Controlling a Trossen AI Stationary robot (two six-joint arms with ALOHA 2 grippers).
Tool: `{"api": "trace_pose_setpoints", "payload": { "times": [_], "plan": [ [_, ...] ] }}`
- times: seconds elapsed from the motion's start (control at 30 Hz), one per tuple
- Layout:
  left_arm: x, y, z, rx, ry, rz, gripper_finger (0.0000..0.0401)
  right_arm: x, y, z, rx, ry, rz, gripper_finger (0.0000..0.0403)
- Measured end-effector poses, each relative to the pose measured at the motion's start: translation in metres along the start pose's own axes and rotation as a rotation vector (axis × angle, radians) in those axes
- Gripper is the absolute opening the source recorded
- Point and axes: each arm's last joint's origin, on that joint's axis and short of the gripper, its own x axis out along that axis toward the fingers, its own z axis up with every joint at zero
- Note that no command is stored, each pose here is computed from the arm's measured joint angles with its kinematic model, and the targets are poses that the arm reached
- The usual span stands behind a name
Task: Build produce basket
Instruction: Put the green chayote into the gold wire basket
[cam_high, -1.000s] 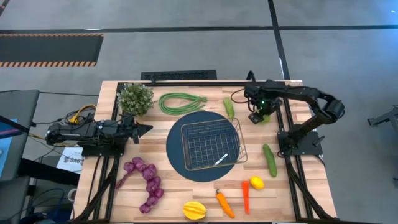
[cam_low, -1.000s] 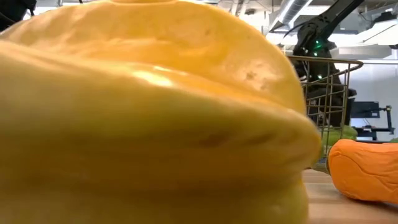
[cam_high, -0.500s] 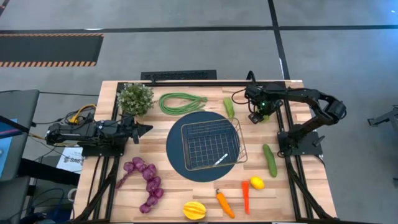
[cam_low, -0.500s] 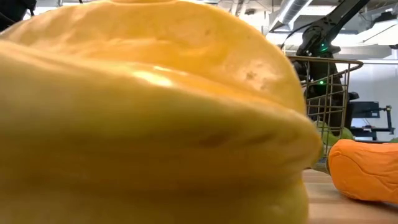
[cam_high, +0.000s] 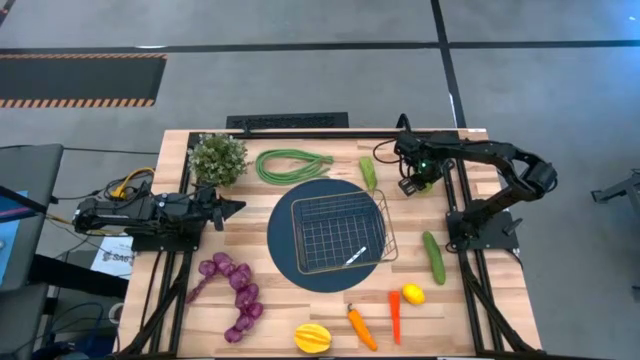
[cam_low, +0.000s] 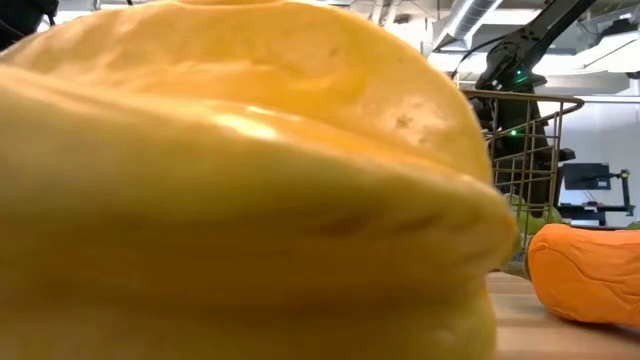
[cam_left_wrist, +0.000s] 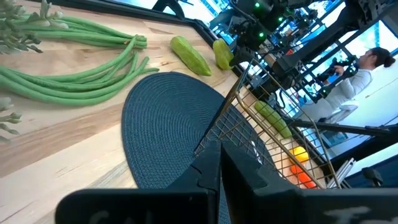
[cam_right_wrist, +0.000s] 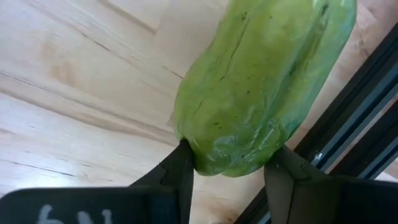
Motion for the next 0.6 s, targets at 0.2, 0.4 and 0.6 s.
{"api": "trace_pose_setpoints", "payload": {
  "times": [0.2, 0.4, 0.6],
  "plan": [
    [0.000, 0.000, 0.000, -0.001, 0.000, 0.000, 0.0000, -0.010, 0.000, 0.004, -0.017, 0.002, 0.014, 0.0142],
    [0.000, 0.000, 0.000, -0.001, 0.001, -0.001, 0.0000, -0.057, 0.001, 0.009, -0.028, -0.095, 0.055, 0.0142],
    [0.000, 0.000, 0.000, -0.001, 0.001, -0.001, 0.0000, -0.135, 0.012, -0.006, -0.027, -0.280, 0.201, 0.0142]
  ]
}}
